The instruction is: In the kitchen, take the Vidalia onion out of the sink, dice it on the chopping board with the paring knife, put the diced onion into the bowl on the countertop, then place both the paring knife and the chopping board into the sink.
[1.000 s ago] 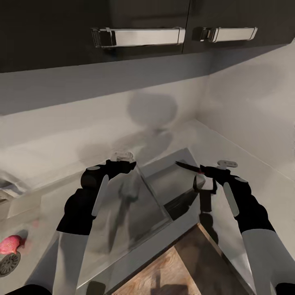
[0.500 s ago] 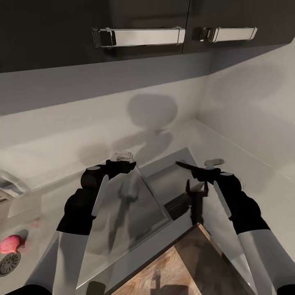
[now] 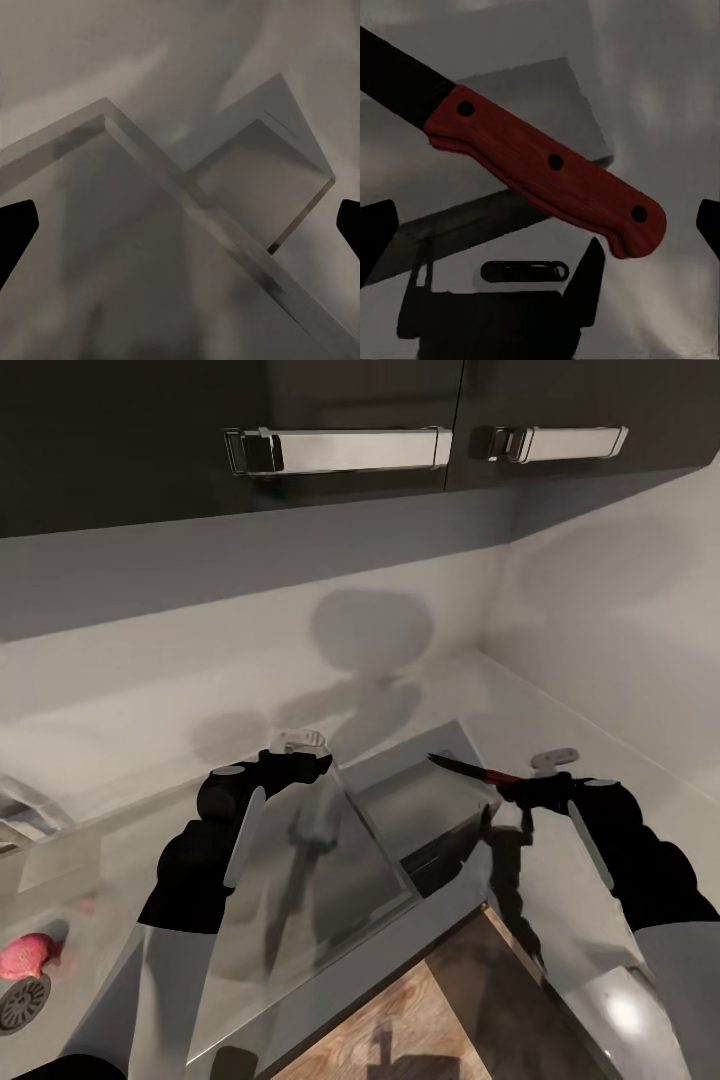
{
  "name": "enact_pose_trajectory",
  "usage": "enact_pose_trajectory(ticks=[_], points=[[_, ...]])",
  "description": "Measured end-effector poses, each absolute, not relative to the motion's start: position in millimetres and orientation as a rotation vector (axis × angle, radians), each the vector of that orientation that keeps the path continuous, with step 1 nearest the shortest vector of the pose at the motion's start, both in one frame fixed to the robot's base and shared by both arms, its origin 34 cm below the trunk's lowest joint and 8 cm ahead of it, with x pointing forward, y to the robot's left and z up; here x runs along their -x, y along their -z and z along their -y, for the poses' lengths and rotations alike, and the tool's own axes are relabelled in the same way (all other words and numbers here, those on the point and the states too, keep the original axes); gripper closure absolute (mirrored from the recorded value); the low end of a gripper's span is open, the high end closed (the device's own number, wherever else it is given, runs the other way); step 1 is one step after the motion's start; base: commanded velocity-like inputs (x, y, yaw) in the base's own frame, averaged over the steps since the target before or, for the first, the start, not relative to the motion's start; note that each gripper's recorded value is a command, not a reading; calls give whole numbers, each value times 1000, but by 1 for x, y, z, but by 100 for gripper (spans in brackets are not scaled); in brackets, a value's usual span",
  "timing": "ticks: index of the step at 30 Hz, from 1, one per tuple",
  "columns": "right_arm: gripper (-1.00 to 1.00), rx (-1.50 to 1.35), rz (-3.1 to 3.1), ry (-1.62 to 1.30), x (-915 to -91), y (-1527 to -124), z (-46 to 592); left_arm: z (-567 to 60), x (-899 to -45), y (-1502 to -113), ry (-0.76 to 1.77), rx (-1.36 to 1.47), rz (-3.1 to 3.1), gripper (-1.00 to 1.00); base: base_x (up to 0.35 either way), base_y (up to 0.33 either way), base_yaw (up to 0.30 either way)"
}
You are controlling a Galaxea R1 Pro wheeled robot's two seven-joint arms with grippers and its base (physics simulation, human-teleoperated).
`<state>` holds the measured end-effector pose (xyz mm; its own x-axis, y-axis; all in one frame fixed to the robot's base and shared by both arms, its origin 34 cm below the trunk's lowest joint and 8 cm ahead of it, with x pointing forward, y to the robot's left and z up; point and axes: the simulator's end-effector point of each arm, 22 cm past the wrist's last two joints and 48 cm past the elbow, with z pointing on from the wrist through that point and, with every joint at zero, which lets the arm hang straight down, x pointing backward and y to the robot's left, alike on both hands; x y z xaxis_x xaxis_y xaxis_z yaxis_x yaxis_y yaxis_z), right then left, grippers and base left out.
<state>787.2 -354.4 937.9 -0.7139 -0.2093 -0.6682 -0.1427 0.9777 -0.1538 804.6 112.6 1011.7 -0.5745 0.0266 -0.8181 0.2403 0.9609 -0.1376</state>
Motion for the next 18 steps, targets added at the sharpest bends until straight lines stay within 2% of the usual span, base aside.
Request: enact_pose_trajectory(ticks=[7,18], points=[[-100,309,-2452,-54,-767,-940,356,-113,-805,-1012,290,-187,-2170,-100,0,0,0],[-100,318,-2449,-72,-769,-949,355,-113,-805,-1011,290,-187,-2171,-100,0,0,0]])
